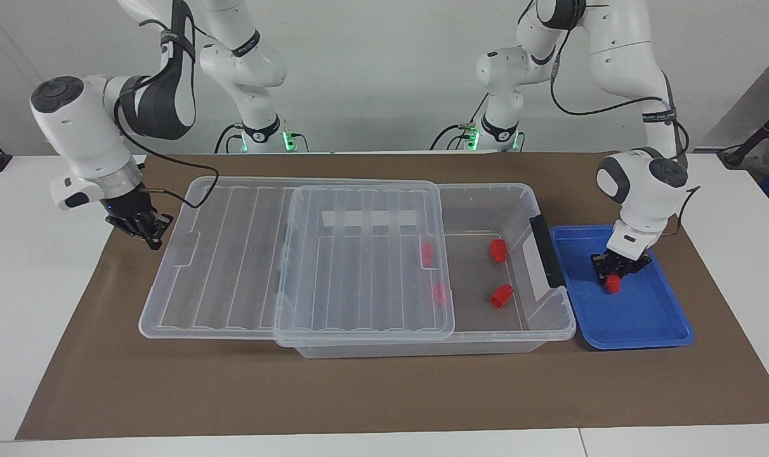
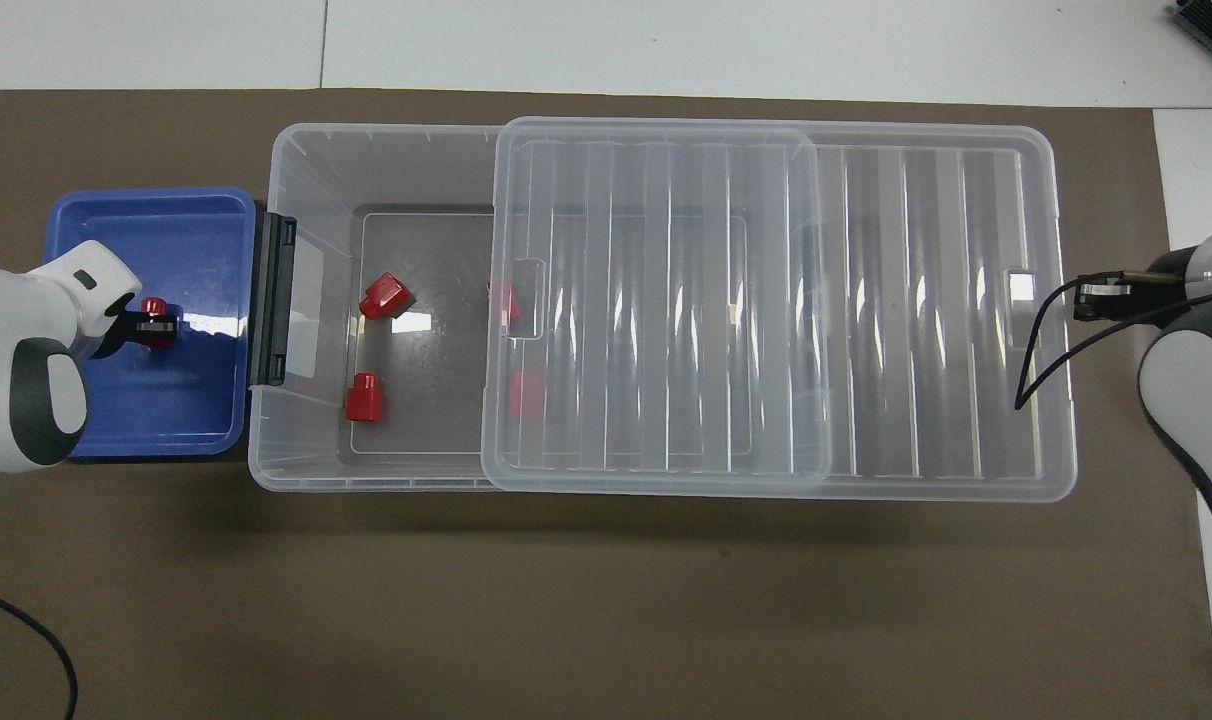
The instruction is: Place red block in blue tray from box
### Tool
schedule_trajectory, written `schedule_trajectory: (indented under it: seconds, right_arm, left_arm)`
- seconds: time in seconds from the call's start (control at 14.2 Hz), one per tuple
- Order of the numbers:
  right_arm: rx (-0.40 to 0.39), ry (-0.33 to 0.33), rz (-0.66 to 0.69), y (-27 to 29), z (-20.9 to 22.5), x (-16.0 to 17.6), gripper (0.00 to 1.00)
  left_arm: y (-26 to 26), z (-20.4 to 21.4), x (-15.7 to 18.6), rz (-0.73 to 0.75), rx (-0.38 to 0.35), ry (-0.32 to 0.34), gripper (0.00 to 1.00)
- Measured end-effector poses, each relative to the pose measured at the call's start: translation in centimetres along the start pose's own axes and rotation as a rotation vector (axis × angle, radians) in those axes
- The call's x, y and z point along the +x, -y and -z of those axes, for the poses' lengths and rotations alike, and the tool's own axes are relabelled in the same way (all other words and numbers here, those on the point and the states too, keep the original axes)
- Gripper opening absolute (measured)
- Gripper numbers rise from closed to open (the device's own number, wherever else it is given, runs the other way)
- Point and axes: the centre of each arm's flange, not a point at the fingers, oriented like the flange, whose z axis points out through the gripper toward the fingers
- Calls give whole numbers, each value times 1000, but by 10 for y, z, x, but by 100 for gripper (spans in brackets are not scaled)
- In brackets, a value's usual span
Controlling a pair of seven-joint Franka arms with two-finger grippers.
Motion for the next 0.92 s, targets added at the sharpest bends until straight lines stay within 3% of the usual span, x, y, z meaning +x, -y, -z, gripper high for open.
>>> schedule_trajectory:
  seconds: [0.21,0.28,0.56,0.77,0.92]
  right_arm:
    - [4,2,29,17,-3,0,1]
    - [5,1,43,25,-3,0,1]
    - [12,1,107,63,-3,-4,1]
    - [17,1,144,84,-2,-7,1]
    - [20,1,171,100,-2,-10,1]
  left_arm:
    - [0,0,0,0,0,0,38]
    - [0,0,0,0,0,0,44]
    - [-1,15,8,-4,-7,35,89]
    - [-9,103,42,-24,-30,145,100]
    - [-21,178,56,-42,-38,178,100]
